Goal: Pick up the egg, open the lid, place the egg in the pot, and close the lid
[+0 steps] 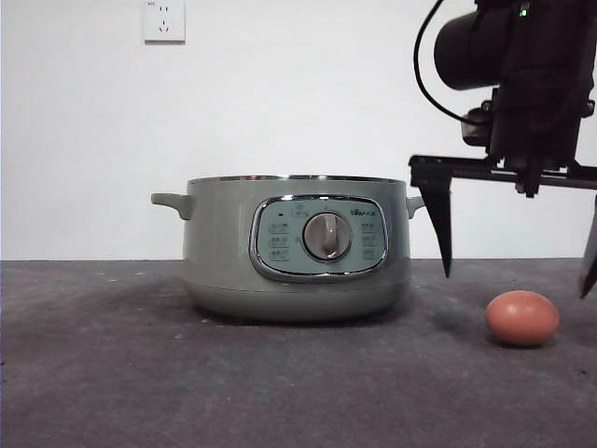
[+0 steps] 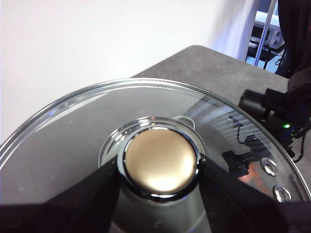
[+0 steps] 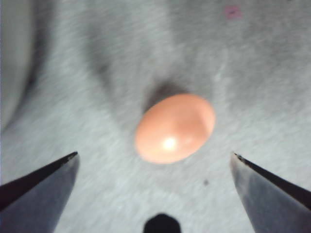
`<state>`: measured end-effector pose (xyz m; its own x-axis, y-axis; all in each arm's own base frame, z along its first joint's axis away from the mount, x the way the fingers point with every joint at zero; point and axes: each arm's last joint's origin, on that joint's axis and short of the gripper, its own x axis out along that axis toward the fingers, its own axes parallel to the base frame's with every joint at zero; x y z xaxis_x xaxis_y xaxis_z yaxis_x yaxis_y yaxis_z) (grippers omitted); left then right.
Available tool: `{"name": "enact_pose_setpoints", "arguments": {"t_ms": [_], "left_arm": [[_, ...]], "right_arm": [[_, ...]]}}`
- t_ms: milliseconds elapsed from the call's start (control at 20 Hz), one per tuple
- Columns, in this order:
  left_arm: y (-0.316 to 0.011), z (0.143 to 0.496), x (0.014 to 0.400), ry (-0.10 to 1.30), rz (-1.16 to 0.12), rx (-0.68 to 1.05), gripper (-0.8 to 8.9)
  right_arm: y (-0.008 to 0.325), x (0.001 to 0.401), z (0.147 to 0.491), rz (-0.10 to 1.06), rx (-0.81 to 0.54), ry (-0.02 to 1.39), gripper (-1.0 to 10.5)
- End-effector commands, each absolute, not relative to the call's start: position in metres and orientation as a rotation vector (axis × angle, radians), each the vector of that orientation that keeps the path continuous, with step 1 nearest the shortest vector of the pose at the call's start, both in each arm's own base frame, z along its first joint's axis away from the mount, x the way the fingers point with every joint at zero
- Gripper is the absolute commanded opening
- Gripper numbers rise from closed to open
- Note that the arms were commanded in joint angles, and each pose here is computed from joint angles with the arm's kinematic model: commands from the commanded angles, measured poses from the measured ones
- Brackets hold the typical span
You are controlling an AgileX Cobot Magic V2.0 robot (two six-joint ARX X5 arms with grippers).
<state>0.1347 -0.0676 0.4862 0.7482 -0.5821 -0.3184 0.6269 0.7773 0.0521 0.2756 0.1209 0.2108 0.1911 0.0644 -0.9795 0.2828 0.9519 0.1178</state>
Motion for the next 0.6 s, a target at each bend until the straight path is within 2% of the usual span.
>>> {"name": "enact_pose_setpoints", "arguments": {"t_ms": [50, 200, 600], "left_arm": [[-0.063, 0.495, 0.124, 0.208, -0.672, 0.169, -0.08], [-0.062, 0.496, 0.121, 0.199, -0.672, 0.171, -0.08], [-0.059, 0.498, 0.114, 0.185, -0.672, 0.177, -0.08]], "right_arm": [[0.12, 0.278, 0.205, -0.191, 0.305, 1.375, 5.3], [0.12, 0.283, 0.201, -0.203, 0.313, 1.365, 4.7], [0.123, 0.292, 0.181, -0.213, 0.293, 1.389, 4.7]]}}
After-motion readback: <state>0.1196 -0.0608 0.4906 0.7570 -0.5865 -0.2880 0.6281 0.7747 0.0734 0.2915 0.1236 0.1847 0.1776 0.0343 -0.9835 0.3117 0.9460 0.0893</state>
